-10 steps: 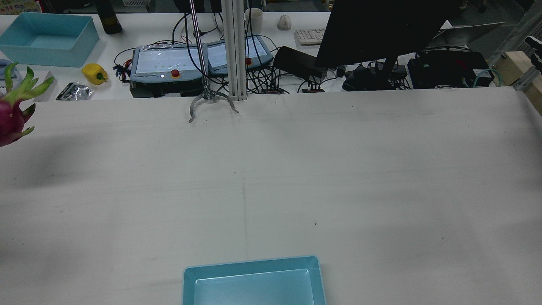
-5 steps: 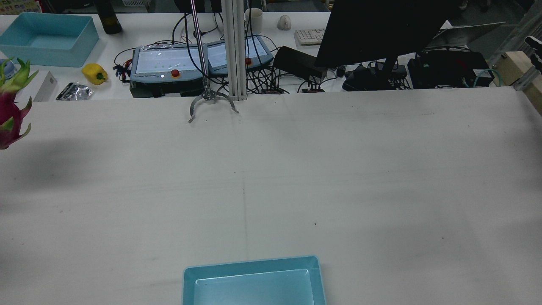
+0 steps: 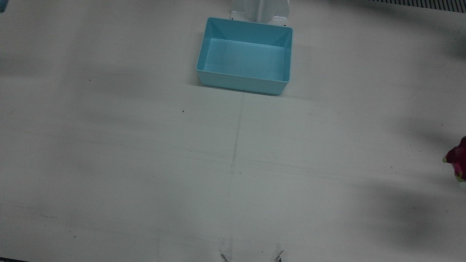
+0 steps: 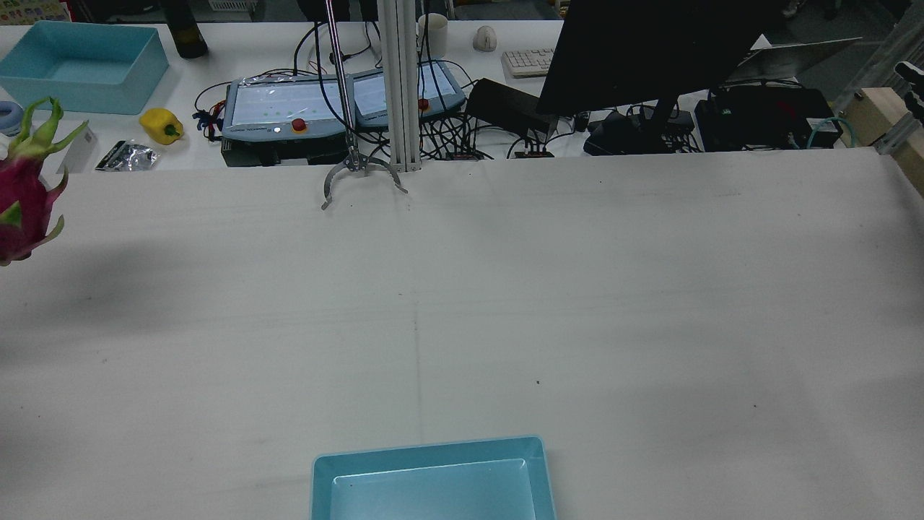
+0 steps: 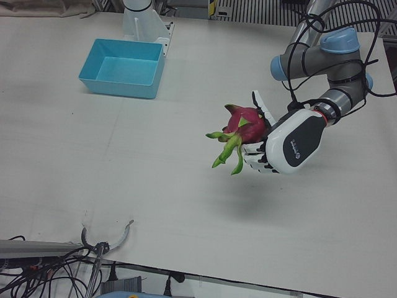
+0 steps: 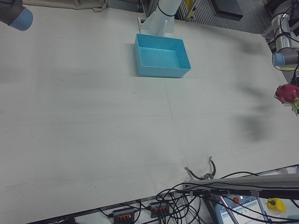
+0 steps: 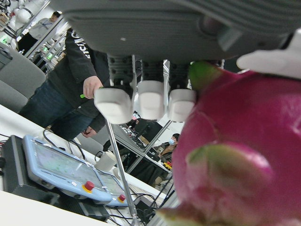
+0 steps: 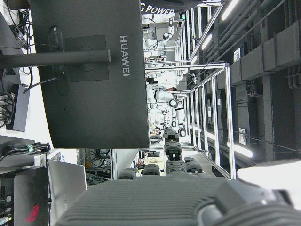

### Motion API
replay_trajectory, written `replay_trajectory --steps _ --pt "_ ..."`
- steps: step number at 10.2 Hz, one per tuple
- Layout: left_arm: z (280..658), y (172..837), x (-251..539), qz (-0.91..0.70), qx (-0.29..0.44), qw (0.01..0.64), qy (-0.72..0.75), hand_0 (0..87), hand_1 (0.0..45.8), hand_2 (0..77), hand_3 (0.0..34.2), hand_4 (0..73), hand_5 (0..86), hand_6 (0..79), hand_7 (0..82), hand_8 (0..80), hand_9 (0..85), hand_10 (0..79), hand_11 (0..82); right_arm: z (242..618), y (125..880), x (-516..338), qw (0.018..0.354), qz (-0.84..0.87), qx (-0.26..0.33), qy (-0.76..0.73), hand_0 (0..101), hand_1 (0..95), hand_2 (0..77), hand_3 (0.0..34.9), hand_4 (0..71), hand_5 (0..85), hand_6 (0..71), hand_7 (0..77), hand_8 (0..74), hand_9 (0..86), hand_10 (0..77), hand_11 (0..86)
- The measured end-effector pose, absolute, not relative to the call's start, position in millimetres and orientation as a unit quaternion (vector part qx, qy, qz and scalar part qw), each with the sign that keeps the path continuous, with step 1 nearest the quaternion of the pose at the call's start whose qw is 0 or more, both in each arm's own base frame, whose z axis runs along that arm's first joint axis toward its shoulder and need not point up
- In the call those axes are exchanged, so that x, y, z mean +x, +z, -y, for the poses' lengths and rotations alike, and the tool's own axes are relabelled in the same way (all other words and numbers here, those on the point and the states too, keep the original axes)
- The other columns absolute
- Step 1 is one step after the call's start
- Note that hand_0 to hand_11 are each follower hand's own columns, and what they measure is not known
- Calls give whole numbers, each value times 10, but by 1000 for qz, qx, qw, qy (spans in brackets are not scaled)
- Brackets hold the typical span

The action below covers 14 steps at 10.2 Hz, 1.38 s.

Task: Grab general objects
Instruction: 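Lift the dragon fruit off the table with the left hand, then carry the dragon fruit with the left hand over the light-blue tray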

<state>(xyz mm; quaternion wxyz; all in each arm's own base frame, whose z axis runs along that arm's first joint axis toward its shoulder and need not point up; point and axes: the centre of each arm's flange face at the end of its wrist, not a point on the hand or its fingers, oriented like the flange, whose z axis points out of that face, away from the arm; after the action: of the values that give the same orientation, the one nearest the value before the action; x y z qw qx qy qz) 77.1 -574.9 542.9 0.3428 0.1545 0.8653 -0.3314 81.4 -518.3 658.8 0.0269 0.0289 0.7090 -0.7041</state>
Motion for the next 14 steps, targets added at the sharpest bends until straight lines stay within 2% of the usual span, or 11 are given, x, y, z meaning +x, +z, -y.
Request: replay_trajectory --steps 2,6,9,14 --pt "5688 5262 1171 -883 120 346 -295 57 0 0 0 698 164 704 698 704 709 704 704 5182 6589 814 27 -709 29 -704 1 65 16 0 0 5 0 0 0 11 0 11" --pt "5395 4758 1998 -907 59 343 -235 10 0 0 0 698 164 704 698 704 704 704 704 5183 6589 814 27 -709 29 -704 1 65 16 0 0 5 0 0 0 11 0 11" --pt "5116 4397 2600 -917 17 341 -206 5 0 0 0 698 164 704 698 704 704 698 704 5183 6589 813 27 -709 29 -704 1 65 16 0 0 5 0 0 0 11 0 11" --pt "4491 4281 3867 -921 -20 341 -190 6 0 0 0 698 164 704 698 704 704 704 704 5183 6589 813 27 -709 29 -704 0 65 16 0 0 5 0 0 0 11 0 11"
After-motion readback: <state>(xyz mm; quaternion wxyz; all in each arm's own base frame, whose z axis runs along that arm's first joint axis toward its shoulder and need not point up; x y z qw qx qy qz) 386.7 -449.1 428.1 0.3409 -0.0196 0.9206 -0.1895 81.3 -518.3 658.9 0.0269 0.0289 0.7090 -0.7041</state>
